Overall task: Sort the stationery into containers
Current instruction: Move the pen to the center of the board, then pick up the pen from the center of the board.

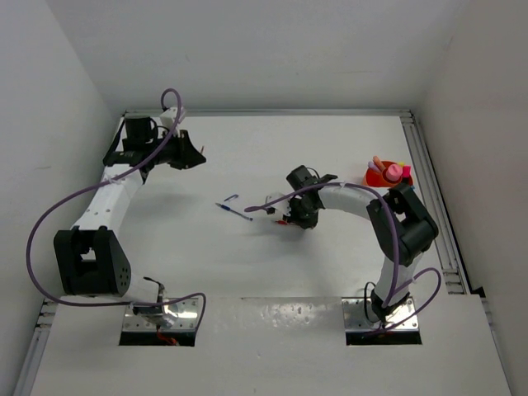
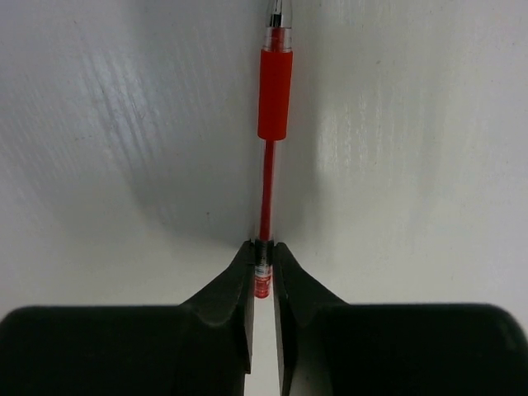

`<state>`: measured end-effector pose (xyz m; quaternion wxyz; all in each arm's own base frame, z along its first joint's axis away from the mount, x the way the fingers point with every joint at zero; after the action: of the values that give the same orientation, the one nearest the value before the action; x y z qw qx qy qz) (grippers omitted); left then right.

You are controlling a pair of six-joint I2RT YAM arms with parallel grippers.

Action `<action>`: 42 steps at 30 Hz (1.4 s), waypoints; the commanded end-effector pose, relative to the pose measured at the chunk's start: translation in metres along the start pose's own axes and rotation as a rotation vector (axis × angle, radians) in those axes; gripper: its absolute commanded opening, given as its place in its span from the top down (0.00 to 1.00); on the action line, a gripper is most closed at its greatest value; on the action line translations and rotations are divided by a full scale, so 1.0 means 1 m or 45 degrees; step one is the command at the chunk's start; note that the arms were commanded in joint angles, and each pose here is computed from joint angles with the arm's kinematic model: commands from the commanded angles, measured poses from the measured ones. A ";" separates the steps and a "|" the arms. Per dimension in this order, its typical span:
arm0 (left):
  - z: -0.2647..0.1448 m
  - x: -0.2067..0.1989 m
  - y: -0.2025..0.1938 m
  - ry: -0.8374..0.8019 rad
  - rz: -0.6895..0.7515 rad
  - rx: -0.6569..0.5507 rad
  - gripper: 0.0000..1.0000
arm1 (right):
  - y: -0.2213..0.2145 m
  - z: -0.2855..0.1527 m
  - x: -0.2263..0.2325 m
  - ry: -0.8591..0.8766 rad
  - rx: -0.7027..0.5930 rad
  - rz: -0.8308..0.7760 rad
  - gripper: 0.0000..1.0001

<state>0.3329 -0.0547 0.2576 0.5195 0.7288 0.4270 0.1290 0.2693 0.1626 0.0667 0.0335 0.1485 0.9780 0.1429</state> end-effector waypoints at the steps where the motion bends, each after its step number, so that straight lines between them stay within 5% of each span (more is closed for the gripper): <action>1: -0.002 -0.007 0.005 -0.003 0.088 -0.022 1.00 | 0.004 -0.003 -0.006 -0.014 -0.051 -0.037 0.86; 3: -0.001 -0.005 0.005 -0.002 0.081 -0.018 1.00 | 0.003 -0.002 -0.006 -0.015 -0.044 -0.038 0.75; 7: -0.001 -0.004 0.005 0.002 0.082 -0.019 1.00 | 0.007 -0.003 -0.009 -0.026 -0.080 -0.004 0.69; 20: 0.002 -0.012 0.003 -0.016 0.111 0.011 1.00 | 0.009 0.020 0.003 -0.018 -0.011 -0.066 0.79; 25: 0.002 -0.015 0.002 -0.077 0.206 0.070 1.00 | 0.003 0.021 0.011 -0.011 0.018 -0.089 1.00; 35: 0.012 -0.059 -0.045 -0.520 0.466 0.467 1.00 | 0.029 -0.084 0.004 -0.181 -0.199 -0.242 1.00; 42: 0.013 -0.109 -0.086 -0.968 0.488 0.565 1.00 | 0.051 -0.141 0.042 -0.110 -0.312 -0.425 1.00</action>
<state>0.2579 -0.1301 0.2079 0.4117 0.8961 0.1464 -0.0776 0.2538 0.1780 0.2004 0.1469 0.0343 0.9596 0.2373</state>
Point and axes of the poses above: each gripper's point midway between its finger pads, its own z axis out along the fingers, its own x axis along the line the jaws close on, y = z × x, the point moved 8 cm from there along -z, back along the fingers, and after that the axes turned 9 degrees about z, right-handed, at the moved point
